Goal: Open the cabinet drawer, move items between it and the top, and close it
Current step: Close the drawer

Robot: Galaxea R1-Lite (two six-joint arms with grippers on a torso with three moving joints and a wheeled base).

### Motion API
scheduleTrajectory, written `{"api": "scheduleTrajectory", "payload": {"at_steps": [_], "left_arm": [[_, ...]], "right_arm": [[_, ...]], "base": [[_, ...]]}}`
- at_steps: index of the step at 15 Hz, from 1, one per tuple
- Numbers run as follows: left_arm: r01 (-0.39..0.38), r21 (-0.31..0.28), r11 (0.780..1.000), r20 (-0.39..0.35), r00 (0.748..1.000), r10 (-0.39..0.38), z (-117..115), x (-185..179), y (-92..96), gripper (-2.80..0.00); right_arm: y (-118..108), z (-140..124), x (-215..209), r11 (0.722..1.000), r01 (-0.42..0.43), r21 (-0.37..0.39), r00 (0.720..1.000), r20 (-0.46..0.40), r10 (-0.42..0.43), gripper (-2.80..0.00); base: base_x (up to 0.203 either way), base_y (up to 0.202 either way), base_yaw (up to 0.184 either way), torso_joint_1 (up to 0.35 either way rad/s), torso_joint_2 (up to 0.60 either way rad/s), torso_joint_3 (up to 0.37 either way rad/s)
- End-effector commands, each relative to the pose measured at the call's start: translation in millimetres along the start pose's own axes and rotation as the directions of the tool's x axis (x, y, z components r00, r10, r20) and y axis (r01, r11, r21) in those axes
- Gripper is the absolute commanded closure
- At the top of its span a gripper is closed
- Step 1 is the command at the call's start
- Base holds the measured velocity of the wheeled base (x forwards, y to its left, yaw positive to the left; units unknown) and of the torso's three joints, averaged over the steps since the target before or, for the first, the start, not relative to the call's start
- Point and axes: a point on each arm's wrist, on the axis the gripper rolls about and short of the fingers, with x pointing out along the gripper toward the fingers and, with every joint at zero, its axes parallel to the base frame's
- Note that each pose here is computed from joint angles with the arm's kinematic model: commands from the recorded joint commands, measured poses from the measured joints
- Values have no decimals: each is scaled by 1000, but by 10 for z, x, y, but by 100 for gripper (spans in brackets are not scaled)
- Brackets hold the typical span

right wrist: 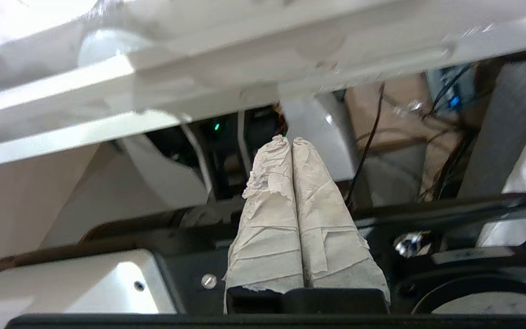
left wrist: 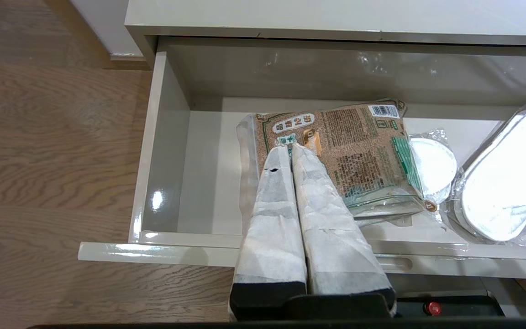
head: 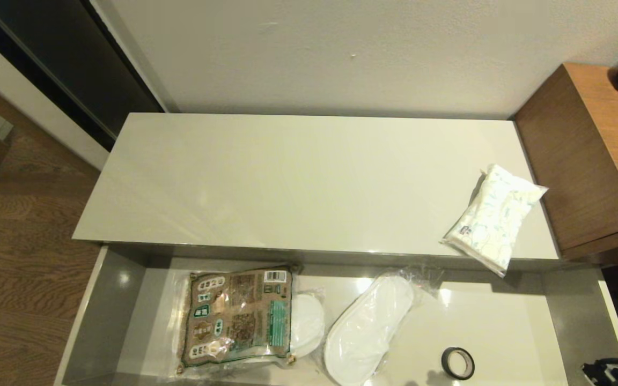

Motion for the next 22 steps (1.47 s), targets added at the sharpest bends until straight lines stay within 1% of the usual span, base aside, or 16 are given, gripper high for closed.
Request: {"api": "scheduleTrajectory", "payload": {"at_steps": [1, 3, 6, 8, 13, 16, 17, 20, 22], "left_arm": [[1, 0, 1000, -1, 1000, -1, 1, 1, 0, 0], [1, 0, 1000, -1, 1000, -1, 1, 1, 0, 0], [1, 0, 1000, -1, 1000, -1, 1, 1, 0, 0], [1, 0, 1000, -1, 1000, -1, 1, 1, 0, 0], [3, 0, 1000, -1, 1000, -3, 1, 1, 0, 0], [1, 0, 1000, -1, 1000, -1, 1, 1, 0, 0], [1, 0, 1000, -1, 1000, -1, 1, 1, 0, 0], [1, 0, 1000, -1, 1000, -1, 1, 1, 0, 0], [1, 0, 1000, -1, 1000, -1, 1, 1, 0, 0]], "right_arm": [[17, -12, 28, 1000, 1, 15, 999, -40, 0, 0], [44, -47, 41, 1000, -13, -4, 997, -82, 13, 0], [100, -101, 128, 999, 34, -12, 991, -127, -35, 0], [132, -148, 194, 999, 48, -19, 987, -152, -50, 0], [118, -187, 230, 998, 60, -24, 984, -166, -63, 0], [96, -212, 251, 997, 73, -32, 976, -203, -78, 0], [96, -212, 251, 997, 73, -32, 976, -204, -78, 0], [106, -241, 328, 991, 125, -44, 960, -246, -132, 0], [117, -242, 341, 991, 125, -39, 960, -249, -130, 0]], "base": [[0, 0, 0, 0, 0, 0], [0, 0, 0, 0, 0, 0], [0, 0, 0, 0, 0, 0], [0, 0, 0, 0, 0, 0], [0, 0, 0, 0, 0, 0], [0, 0, 0, 0, 0, 0], [0, 0, 0, 0, 0, 0], [0, 0, 0, 0, 0, 0], [0, 0, 0, 0, 0, 0]]}}
